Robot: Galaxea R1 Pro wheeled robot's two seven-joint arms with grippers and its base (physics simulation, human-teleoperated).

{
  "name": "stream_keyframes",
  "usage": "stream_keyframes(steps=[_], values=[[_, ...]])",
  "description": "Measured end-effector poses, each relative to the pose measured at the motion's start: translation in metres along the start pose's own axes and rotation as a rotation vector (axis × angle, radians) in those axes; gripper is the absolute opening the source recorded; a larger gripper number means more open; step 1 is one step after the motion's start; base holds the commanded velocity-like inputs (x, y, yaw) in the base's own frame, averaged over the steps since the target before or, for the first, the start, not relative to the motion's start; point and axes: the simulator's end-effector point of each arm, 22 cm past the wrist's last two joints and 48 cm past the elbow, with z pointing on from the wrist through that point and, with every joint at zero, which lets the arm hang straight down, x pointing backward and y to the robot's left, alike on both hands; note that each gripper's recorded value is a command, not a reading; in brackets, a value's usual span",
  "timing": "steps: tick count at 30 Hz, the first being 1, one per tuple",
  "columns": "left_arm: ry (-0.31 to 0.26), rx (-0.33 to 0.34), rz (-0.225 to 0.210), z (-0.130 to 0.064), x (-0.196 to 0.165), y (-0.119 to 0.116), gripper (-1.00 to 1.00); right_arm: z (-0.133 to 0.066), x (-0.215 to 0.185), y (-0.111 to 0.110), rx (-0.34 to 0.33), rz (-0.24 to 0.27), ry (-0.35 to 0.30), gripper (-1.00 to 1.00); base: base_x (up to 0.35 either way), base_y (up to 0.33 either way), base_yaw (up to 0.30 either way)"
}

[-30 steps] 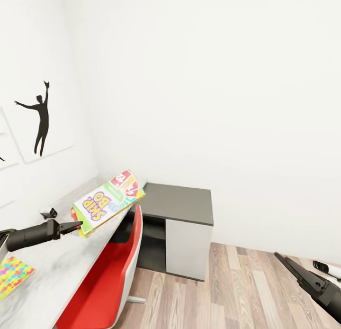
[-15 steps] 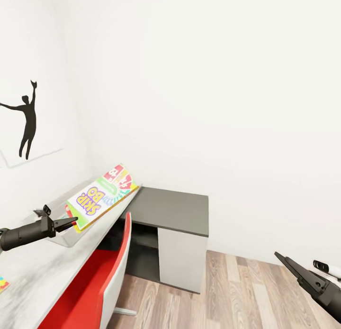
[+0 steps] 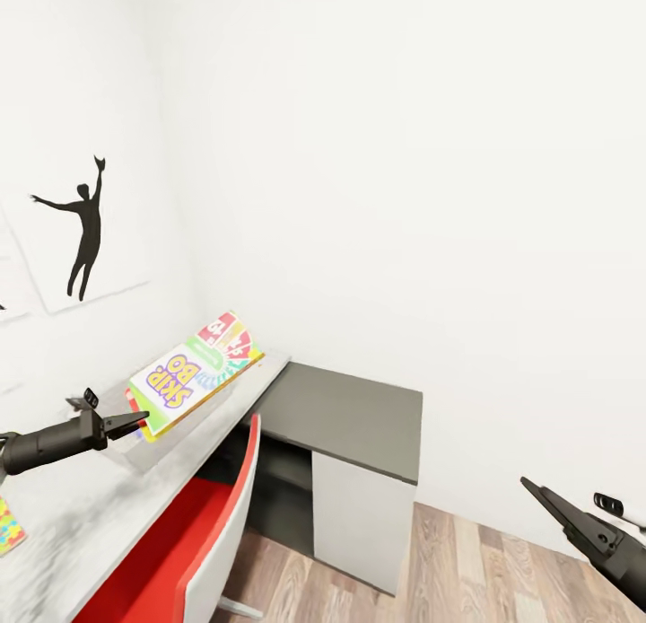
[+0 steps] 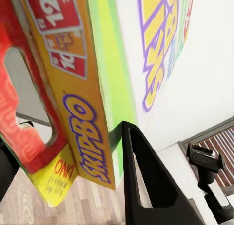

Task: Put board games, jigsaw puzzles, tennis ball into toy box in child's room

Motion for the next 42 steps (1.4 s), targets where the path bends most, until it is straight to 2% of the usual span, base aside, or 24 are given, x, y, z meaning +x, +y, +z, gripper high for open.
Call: stream_keyframes(steps=[9,31,42], values=[[0.001,0.000,0.002,0.0002,0.0001,-0.0002,-1.00,-0.0004,0.0000,0.0001,-0.001,0.002,-0.001,1.00,0.315,0.081,0.056],[0.001,0.000,0.009,0.0000,-0.0001,-0.0010,-1.00,-0.0004,-0.0002,0.0006,-0.002,0.001,-0.001,1.00,0.319,-0.007,0.001],[-0.002,0.002,0.012,0.0000,-0.0008,-0.0014,-1.00,-0.0001,0.0001,0.0000,0.001,0.000,-0.002,1.00,0.188,0.003,0.000]])
